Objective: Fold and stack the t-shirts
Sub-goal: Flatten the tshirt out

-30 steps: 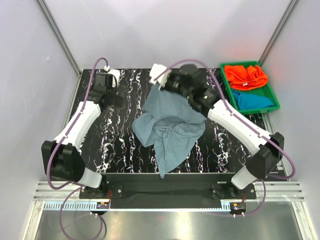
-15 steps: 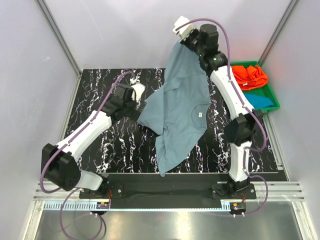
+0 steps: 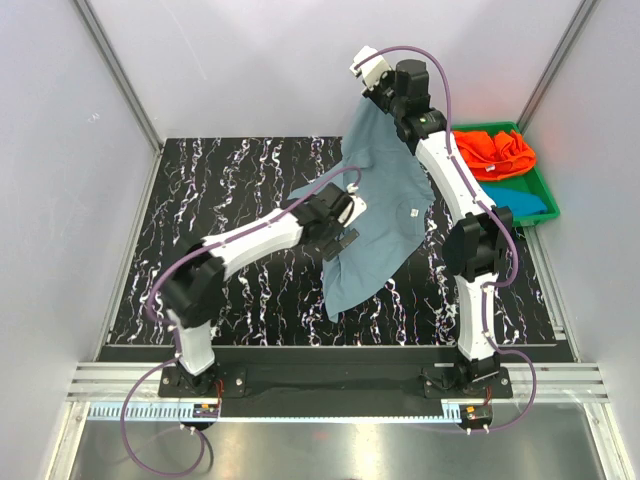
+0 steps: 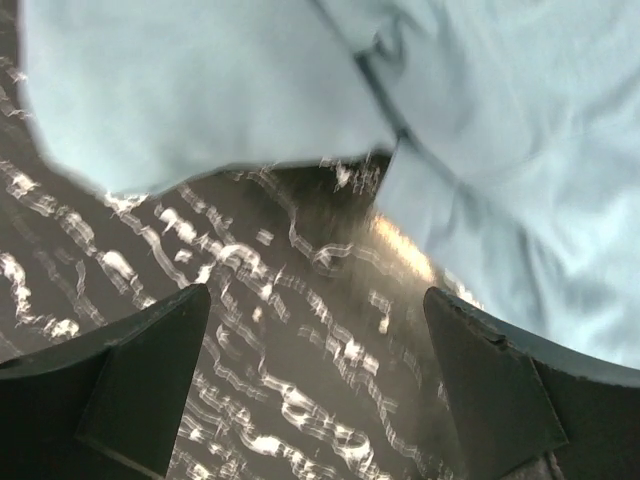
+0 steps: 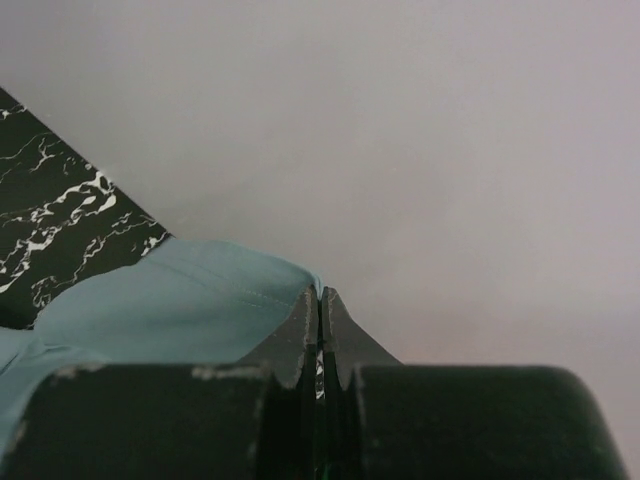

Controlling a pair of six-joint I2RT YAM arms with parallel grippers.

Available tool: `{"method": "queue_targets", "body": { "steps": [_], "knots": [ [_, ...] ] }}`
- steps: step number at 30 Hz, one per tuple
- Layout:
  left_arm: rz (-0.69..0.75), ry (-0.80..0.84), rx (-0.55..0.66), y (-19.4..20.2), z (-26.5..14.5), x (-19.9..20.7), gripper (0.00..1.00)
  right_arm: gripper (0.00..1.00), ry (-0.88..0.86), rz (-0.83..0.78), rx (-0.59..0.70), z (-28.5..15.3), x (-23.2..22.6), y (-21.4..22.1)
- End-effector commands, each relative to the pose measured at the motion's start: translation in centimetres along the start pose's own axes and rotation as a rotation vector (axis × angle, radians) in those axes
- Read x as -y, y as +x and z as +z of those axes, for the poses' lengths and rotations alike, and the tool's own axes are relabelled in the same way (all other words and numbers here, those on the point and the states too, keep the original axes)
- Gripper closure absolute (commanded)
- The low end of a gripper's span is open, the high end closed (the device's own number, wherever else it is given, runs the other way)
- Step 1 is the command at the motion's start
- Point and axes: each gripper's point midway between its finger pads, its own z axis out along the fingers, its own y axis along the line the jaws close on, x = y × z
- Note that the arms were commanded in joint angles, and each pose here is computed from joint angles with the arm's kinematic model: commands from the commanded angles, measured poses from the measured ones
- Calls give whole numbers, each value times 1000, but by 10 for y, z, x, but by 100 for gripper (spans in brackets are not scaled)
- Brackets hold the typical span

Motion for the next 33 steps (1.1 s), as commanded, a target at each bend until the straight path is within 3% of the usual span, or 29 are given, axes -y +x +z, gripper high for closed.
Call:
{"method": "queue_targets", "body": {
  "steps": [1, 8, 22, 25, 26, 33],
  "knots": [
    [-42, -77, 17, -32, 10, -13, 5, 100, 127, 46, 137, -36, 47, -59],
    [-19, -126, -21, -51, 51, -18, 7, 100, 140, 92, 183, -57, 58, -75],
    [-32, -76, -41, -53, 71, -2, 21, 100, 152, 110, 190, -66, 65, -74],
    [-32, -82, -61, -45, 78, -2, 36, 100, 154, 110, 185, -66, 65, -72],
    [-42, -83, -65, -42, 79, -4, 48, 100, 154, 110, 185, -67, 65, -72],
    [-82, -85, -97, -24, 82, -18, 96, 100, 154, 107, 175, -67, 63, -69]
  ]
}}
